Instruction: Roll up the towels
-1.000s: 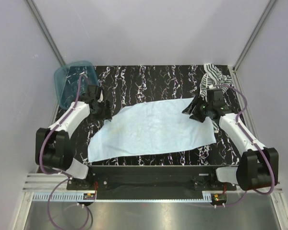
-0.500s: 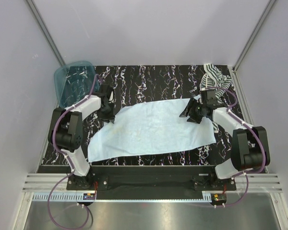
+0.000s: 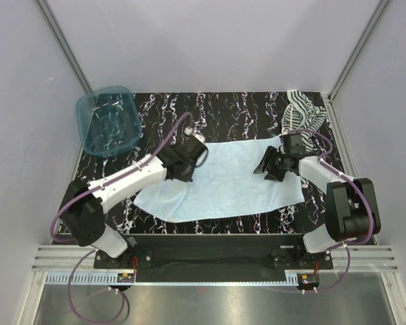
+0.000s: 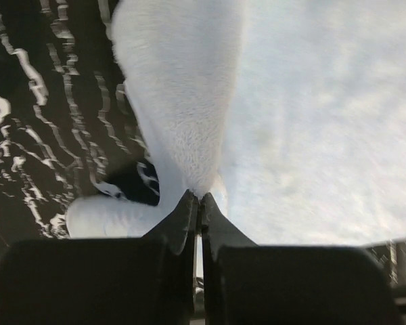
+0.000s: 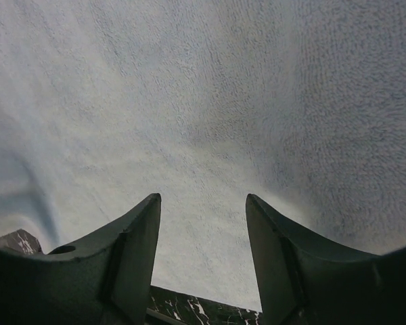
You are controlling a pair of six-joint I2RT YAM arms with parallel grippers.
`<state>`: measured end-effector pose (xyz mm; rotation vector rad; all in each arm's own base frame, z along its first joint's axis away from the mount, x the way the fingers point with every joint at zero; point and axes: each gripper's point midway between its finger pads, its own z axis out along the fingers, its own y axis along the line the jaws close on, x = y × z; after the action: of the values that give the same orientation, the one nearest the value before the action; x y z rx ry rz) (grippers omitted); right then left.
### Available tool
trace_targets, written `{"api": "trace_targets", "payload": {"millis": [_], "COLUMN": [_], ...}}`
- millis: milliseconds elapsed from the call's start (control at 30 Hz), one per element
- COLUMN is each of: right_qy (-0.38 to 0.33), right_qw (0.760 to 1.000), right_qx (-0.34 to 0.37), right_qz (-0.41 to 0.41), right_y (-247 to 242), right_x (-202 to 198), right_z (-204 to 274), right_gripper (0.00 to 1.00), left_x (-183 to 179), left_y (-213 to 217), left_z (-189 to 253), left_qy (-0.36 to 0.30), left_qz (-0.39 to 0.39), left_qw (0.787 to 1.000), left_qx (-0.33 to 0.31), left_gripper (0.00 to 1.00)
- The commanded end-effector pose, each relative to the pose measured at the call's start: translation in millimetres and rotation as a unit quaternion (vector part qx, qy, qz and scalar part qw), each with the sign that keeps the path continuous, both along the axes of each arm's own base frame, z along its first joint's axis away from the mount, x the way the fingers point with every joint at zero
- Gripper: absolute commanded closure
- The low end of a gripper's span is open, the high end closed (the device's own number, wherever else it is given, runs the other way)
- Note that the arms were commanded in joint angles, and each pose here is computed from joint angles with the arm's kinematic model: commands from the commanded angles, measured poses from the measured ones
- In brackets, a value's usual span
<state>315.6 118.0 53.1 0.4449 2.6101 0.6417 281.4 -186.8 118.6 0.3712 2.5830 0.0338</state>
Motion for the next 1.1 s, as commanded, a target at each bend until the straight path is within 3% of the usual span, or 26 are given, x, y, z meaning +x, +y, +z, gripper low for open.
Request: {"api": "trace_targets", "payload": {"millis": [0,33,67,133,167,300,433,567,667,833,1067], "right_qy": [-0.029,-0.028,-0.027,-0.025,-0.026,-0.025,-0.023,-0.019,-0.021,-0.023,-0.019], "right_qw": [1.0,1.0,1.0,1.0,1.0,1.0,1.0,1.0,1.0,0.999,0.999], "right_qx": [-0.007,-0.008,-0.007,-0.009,-0.009,-0.011,-0.016,-0.015,-0.018,-0.02,-0.022], "right_qz": [0.003,0.002,0.003,0.003,0.005,0.005,0.005,0.006,0.009,0.012,0.02], "right_y": [-3,-3,-3,-3,-3,-4,-6,-6,-7,-7,-6], "right_x": [4,4,3,2,2,1,-3,-7,-7,-8,-8], "right_z": [10,10,10,10,10,11,8,5,5,5,-1], "right_gripper": [0.39,0.39,0.39,0.38,0.38,0.38,0.38,0.38,0.38,0.38,0.38], "left_x": [-43,-53,-62,-76,-78,-61,-15,22,41,44,11], "left_y": [-5,-8,-11,-15,-14,-12,-11,4,18,34,33], "left_z": [-3,-9,-17,-23,-23,9,45,25,4,-34,-73], "left_qy": [-0.02,-0.014,-0.004,-0.006,-0.009,-0.056,-0.091,-0.045,-0.008,0.049,0.115], "left_qz": [0.018,0.017,0.012,0.012,0.013,0.028,0.033,0.054,0.078,0.111,0.122], "left_qw": [0.997,0.997,0.997,0.995,0.995,0.995,0.995,0.996,0.996,0.992,0.985], "left_qx": [0.066,0.07,0.078,0.096,0.103,0.075,-0.025,-0.062,-0.046,-0.013,-0.041], "left_gripper": [0.88,0.54,0.34,0.08,0.06,0.03,0.06,0.07,0.08,0.1,0.14]}}
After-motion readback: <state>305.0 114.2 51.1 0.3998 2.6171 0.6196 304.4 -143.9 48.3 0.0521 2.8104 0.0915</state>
